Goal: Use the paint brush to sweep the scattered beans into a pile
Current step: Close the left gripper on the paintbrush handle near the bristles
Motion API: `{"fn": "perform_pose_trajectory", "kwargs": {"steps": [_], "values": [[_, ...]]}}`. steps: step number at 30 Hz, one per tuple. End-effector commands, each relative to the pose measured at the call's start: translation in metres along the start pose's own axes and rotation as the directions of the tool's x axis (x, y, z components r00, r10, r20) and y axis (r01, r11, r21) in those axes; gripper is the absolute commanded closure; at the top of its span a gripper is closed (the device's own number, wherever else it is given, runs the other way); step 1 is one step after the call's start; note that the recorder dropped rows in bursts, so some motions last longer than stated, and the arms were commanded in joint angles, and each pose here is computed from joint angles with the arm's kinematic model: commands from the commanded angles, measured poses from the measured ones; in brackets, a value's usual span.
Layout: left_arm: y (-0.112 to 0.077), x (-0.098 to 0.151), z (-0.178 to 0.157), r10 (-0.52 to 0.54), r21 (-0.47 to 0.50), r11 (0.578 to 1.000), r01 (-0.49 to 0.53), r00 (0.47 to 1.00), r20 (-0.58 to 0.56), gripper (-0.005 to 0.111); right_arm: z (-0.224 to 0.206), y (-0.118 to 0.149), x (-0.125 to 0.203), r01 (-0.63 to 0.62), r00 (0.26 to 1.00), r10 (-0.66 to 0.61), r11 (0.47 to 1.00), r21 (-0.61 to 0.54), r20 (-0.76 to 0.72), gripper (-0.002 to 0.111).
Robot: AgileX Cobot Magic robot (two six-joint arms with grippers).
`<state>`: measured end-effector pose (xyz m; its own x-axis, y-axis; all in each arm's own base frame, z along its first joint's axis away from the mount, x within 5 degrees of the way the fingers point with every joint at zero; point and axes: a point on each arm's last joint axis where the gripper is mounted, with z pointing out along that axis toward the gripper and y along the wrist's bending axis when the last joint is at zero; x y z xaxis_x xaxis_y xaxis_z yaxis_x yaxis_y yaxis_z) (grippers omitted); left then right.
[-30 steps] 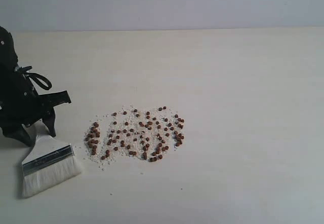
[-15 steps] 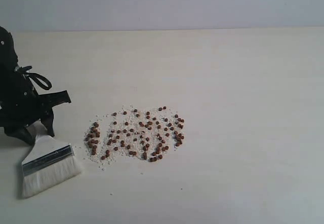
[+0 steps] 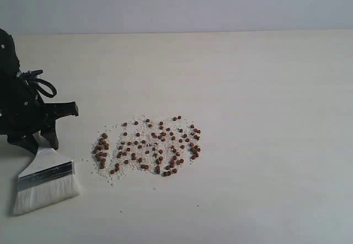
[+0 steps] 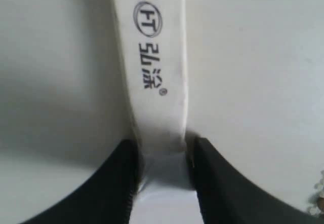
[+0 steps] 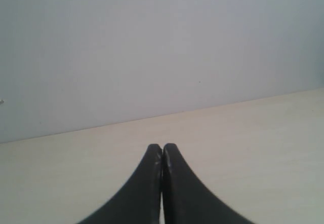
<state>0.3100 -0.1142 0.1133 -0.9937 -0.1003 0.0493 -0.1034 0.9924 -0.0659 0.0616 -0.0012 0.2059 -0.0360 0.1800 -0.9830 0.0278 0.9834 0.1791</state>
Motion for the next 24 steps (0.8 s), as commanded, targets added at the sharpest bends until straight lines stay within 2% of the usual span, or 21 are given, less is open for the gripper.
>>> {"fn": "perform_pose_trajectory", "kwargs": {"steps": [1,24], "values": [[-0.0025,-0.001,0.0017,0.017,0.003,1.0,-0.017,1.0,0.007,0.107,-0.0004,0.0,0.0001,-0.005,1.0,0.005,1.0,-0.003,0.013,0.108],[-0.0026,-0.0012,0.0017,0.041,0.003,0.999,-0.041,0.999,0.009,0.107,-0.0004,0.0,0.0001,-0.005,1.0,0.005,1.0,-0.003,0.013,0.108]]}}
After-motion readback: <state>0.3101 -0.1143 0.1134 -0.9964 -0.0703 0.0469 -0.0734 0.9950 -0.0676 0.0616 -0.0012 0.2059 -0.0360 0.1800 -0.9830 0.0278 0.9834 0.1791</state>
